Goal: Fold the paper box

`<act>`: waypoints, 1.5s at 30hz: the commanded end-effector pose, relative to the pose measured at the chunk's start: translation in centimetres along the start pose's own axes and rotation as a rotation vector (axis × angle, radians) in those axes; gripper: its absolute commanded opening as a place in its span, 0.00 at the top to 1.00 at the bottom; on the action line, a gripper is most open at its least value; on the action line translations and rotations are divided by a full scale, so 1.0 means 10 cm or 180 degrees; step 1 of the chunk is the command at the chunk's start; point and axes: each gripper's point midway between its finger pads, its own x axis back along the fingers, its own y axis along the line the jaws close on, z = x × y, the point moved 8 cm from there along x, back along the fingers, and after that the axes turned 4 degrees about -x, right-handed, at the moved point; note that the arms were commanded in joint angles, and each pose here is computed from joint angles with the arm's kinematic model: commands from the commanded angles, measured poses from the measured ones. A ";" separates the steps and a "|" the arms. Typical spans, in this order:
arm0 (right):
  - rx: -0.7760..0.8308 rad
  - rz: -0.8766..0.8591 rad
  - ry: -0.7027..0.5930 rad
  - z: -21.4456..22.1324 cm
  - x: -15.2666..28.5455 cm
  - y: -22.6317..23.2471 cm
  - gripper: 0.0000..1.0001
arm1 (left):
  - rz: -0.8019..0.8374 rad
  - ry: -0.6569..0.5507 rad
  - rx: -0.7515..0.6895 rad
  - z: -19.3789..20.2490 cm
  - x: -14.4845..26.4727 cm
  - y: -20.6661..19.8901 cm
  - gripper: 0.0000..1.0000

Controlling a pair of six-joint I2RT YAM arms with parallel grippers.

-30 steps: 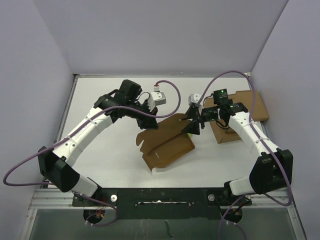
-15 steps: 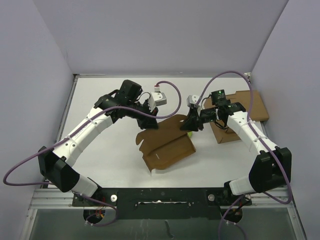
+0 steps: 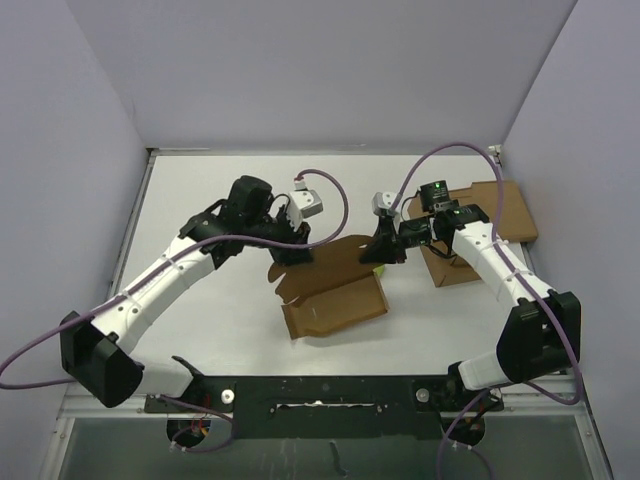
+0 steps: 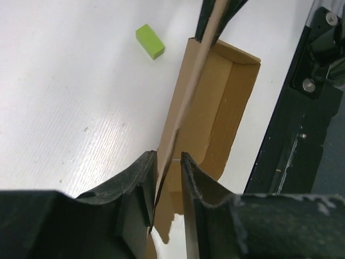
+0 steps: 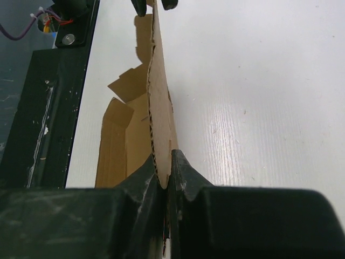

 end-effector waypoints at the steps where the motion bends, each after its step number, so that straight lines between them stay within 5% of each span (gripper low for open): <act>1: 0.0173 -0.0069 -0.0207 -0.18 0.04 0.01 1.00 | -0.0515 -0.0674 0.0117 -0.19 0.28 -0.03 0.70; 7: 0.0140 -0.0056 -0.0231 -0.18 0.07 0.01 1.00 | -0.0780 -0.1358 0.0536 -0.06 0.54 -0.19 0.46; 12: 0.0104 -0.0047 -0.0243 -0.16 0.08 -0.01 1.00 | -0.0807 -0.1793 0.0953 0.17 0.65 -0.33 0.39; 35: -0.0018 0.0052 -0.0280 -0.11 0.14 -0.07 1.00 | -0.0442 -0.2237 0.2203 1.04 0.43 -0.59 0.38; 45: -0.0100 0.0125 -0.0281 -0.07 0.16 -0.12 1.00 | -0.0418 -0.2039 0.2568 1.30 0.11 -0.48 0.55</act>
